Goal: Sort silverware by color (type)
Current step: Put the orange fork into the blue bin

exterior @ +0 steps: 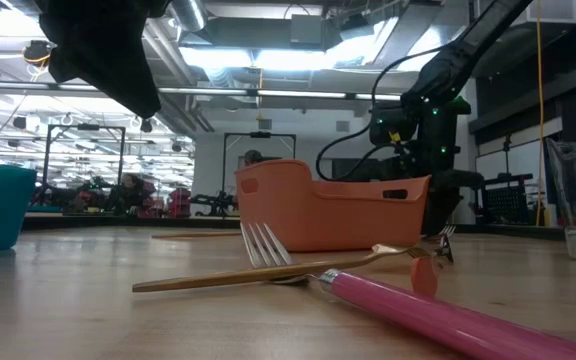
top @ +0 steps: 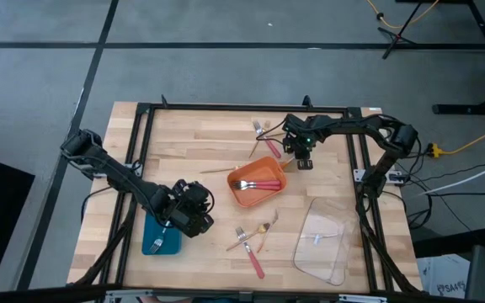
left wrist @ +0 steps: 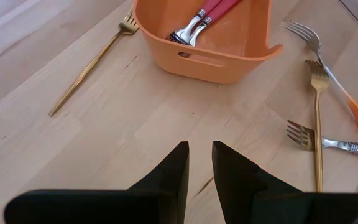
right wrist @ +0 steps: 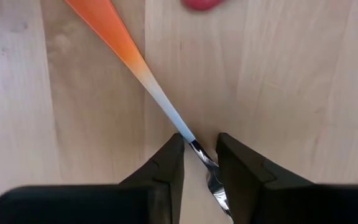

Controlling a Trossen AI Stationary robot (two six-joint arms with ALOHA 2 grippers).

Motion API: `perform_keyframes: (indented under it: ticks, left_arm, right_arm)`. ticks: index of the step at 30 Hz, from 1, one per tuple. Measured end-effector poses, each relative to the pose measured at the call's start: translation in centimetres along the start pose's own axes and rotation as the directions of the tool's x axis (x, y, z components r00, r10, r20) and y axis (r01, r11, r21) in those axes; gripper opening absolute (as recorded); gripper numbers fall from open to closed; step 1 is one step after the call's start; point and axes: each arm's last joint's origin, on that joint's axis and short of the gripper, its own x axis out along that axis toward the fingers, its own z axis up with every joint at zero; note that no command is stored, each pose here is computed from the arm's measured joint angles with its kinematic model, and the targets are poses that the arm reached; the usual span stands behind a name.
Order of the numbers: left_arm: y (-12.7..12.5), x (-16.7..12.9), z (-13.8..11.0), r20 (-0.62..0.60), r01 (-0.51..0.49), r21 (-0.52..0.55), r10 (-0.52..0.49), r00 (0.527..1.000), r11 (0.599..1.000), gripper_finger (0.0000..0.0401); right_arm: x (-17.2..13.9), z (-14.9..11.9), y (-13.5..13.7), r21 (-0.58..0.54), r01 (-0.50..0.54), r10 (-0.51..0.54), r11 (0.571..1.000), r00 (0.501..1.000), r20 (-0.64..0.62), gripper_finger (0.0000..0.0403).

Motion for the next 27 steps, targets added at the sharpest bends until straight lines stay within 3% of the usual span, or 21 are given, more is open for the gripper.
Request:
perform_keyframes:
  ticks: [12,27]
  left_arm:
    - [0.0,0.0,0.01,0.002,-0.001,0.0,0.001,1.0,1.0,0.0064]
    - [0.04,0.01,0.08,0.031,-0.014,0.0,0.014,0.999,1.0,0.0064]
  right_arm:
    - [0.11,-0.05,0.03,0.0,-0.001,0.001,1.0,1.0,-0.005,0.0005]
    - [0.09,-0.11,0.07,0.0,-0.003,0.003,1.0,1.0,-0.009,0.0001]
